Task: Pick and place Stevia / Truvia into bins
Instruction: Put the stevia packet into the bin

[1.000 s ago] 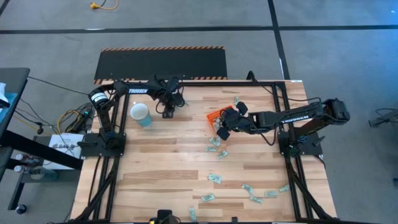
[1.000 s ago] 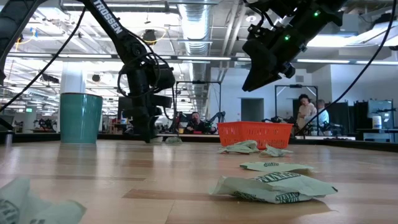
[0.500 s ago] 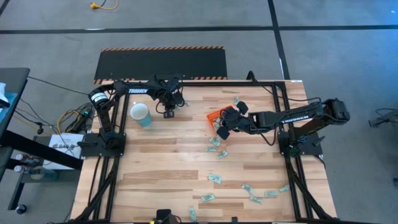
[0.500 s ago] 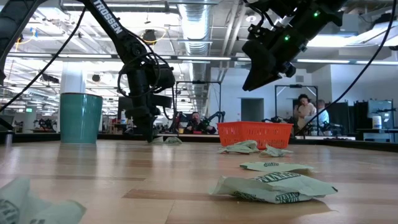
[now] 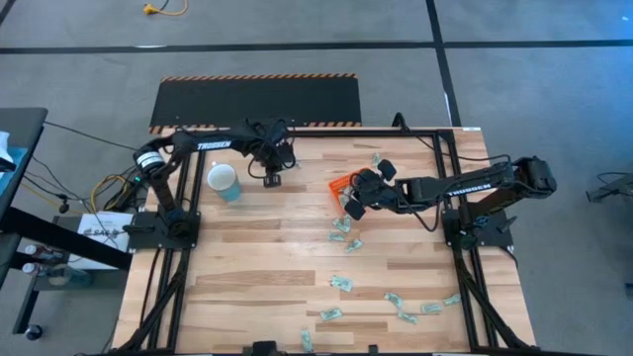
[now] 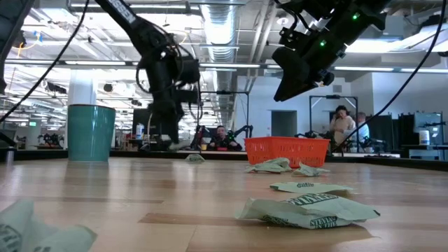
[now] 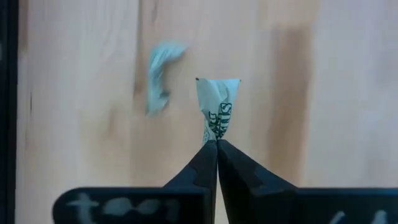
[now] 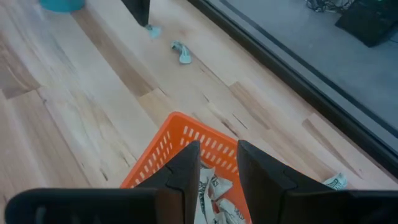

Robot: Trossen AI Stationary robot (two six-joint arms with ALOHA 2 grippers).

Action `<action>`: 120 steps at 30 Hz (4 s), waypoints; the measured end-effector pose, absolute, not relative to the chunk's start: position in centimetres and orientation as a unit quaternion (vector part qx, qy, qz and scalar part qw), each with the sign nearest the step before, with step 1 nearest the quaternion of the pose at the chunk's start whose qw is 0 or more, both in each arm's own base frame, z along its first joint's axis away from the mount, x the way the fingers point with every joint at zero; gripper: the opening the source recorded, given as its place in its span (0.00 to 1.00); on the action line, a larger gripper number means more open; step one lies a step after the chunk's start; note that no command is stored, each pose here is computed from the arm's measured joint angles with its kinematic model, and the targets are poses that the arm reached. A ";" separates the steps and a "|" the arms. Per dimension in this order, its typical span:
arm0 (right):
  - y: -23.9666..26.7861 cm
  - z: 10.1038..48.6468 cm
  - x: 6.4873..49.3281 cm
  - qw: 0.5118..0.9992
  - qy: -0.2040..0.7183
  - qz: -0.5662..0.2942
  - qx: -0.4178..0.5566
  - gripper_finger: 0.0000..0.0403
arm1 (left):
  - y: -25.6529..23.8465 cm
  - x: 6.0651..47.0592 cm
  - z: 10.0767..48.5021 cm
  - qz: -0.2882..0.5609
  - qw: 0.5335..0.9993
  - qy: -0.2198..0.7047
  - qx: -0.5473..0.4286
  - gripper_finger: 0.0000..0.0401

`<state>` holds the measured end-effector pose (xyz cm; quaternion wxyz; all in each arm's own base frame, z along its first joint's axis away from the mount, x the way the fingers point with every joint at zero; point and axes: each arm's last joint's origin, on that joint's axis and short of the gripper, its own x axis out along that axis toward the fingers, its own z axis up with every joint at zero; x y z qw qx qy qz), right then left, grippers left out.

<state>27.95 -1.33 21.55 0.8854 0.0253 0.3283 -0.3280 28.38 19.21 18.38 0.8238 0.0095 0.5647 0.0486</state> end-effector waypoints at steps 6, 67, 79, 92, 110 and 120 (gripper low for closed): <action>-1.3 21.6 27.9 0.885 0.329 -0.328 0.024 0.25 | 17.4 29.5 21.4 0.032 0.860 0.509 0.033 0.00; -0.7 22.7 27.1 0.877 0.297 -0.376 0.000 0.25 | 22.3 29.8 20.3 0.123 0.869 0.480 0.001 0.35; -0.7 22.6 27.1 0.879 0.304 -0.367 0.004 0.25 | 22.6 30.8 16.3 0.087 0.850 0.519 0.004 0.53; -0.7 22.6 27.1 0.879 0.305 -0.367 0.004 0.25 | 22.7 30.9 15.0 0.096 0.835 0.541 0.004 0.56; -0.7 22.6 27.1 0.879 0.305 -0.367 0.004 0.25 | 22.9 31.3 12.9 0.091 0.824 0.559 0.002 0.35; -0.7 22.6 27.1 0.879 0.306 -0.367 0.004 0.25 | 22.9 31.4 13.2 0.107 0.824 0.557 -0.014 0.02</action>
